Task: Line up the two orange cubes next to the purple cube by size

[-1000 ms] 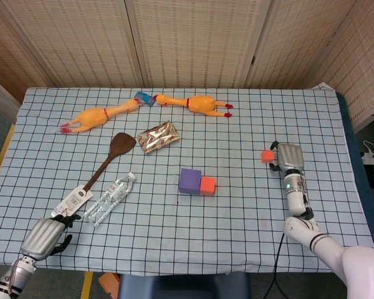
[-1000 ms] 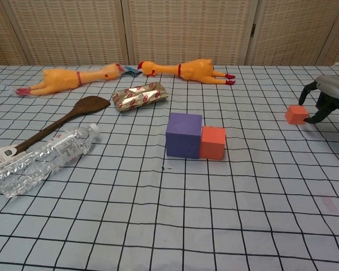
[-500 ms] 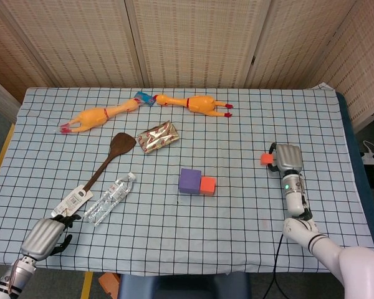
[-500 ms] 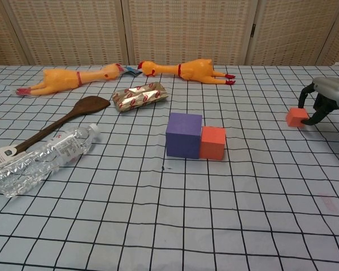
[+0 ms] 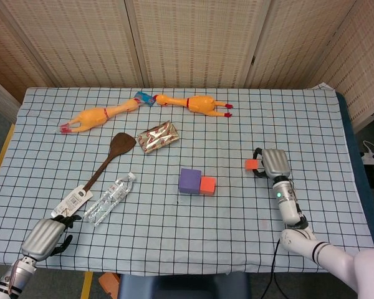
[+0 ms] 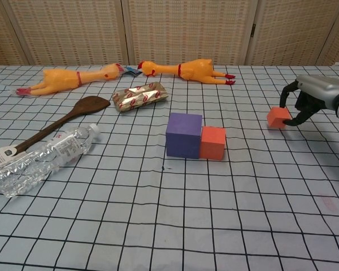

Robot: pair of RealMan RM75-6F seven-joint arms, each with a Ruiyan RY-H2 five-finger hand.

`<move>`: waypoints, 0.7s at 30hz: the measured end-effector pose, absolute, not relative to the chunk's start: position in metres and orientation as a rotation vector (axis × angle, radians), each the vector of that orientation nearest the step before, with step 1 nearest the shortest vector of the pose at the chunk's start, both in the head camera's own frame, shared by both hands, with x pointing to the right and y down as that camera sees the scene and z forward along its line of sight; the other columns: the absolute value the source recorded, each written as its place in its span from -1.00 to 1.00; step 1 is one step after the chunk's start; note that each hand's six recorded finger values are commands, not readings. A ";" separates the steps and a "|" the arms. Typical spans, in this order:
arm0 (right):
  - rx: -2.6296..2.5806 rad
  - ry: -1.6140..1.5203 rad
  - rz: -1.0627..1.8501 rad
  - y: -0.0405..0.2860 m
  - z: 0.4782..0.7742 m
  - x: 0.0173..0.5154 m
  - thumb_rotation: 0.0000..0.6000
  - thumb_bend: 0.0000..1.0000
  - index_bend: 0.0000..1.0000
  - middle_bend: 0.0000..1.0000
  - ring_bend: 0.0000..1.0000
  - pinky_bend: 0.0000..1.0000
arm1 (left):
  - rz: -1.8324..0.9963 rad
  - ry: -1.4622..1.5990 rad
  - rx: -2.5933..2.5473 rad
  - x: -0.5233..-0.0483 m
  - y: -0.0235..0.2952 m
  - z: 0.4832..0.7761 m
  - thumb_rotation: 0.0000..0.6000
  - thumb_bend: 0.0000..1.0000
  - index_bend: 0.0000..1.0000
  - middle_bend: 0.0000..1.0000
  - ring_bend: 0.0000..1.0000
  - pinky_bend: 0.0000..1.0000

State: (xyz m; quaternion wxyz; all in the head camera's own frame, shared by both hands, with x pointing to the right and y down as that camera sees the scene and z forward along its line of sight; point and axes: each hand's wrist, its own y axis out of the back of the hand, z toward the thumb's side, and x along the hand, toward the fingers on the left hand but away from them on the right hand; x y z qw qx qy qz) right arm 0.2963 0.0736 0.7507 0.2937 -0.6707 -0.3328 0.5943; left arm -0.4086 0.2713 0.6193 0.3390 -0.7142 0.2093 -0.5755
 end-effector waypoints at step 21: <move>-1.980 -0.833 1.487 0.112 0.741 0.247 1.00 -0.69 0.02 0.97 0.83 0.98 | -1.498 0.543 -1.858 -0.409 0.271 0.619 1.00 -0.04 -0.46 -0.17 -0.26 0.22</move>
